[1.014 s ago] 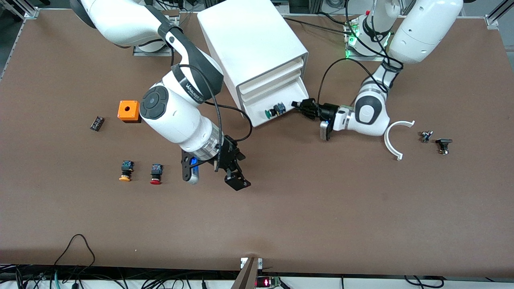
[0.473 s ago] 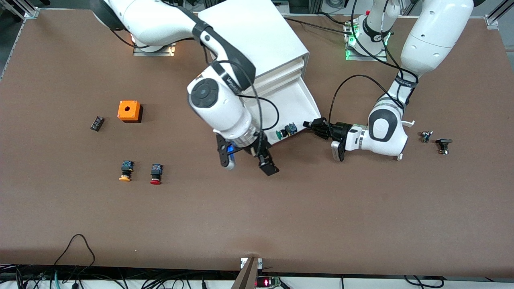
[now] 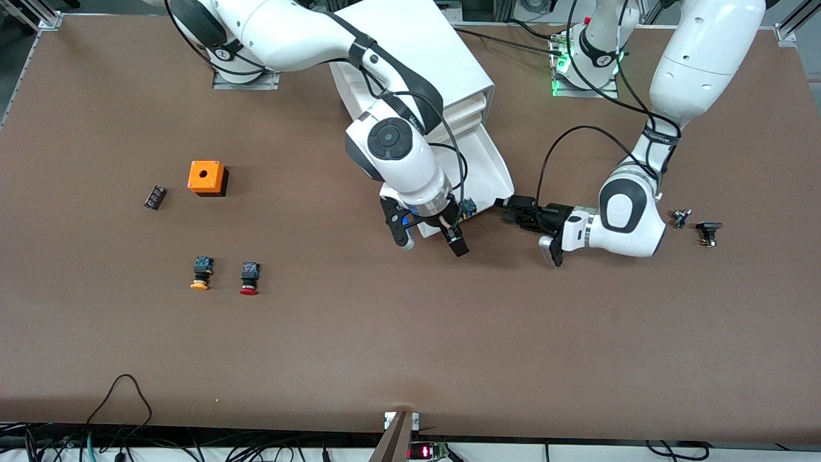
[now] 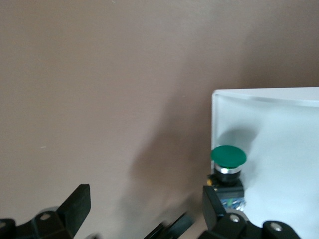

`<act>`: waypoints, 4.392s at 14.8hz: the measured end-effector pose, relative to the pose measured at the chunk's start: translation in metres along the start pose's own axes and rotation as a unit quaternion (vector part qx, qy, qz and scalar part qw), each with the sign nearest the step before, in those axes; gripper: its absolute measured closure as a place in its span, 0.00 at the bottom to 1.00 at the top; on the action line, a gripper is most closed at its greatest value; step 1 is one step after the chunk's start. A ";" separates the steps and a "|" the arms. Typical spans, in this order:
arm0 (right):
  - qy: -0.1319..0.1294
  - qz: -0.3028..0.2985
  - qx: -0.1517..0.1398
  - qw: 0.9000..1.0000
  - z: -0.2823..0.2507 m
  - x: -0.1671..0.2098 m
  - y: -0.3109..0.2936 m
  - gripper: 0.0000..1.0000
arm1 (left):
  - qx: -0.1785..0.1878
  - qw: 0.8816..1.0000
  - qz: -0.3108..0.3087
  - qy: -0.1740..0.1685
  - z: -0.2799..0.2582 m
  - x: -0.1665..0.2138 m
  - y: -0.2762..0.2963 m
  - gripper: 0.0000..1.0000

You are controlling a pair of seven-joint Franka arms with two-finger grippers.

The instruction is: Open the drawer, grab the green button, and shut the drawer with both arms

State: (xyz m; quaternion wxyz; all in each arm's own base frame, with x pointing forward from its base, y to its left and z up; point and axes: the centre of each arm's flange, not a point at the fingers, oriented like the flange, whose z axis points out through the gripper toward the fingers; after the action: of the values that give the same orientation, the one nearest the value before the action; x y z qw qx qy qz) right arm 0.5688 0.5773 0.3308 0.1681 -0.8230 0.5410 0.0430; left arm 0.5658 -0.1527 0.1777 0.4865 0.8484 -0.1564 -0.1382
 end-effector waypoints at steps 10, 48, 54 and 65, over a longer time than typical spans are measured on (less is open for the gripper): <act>0.014 -0.002 -0.045 0.999 0.065 -0.029 0.040 0.01 | 0.305 0.935 -0.155 -0.096 -0.138 0.025 0.153 0.00; 0.011 -0.524 -0.206 0.827 -0.073 0.255 -0.001 0.66 | 0.404 0.777 -0.411 0.254 0.056 0.047 0.141 0.12; -0.010 -0.562 -0.147 0.814 -0.070 0.336 -0.001 0.66 | 0.406 0.789 -0.394 0.239 0.109 0.039 0.129 0.10; 0.027 -0.592 -0.106 0.799 0.015 0.410 0.050 0.66 | 0.437 0.792 -0.382 0.191 0.214 -0.002 0.163 0.01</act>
State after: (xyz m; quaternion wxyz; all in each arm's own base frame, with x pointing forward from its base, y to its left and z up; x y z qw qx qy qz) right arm 0.6935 0.2046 0.2013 0.0582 -0.9963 -0.0548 -0.0300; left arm 0.4594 -0.3974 0.2150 -0.0082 0.9703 0.2330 -0.0651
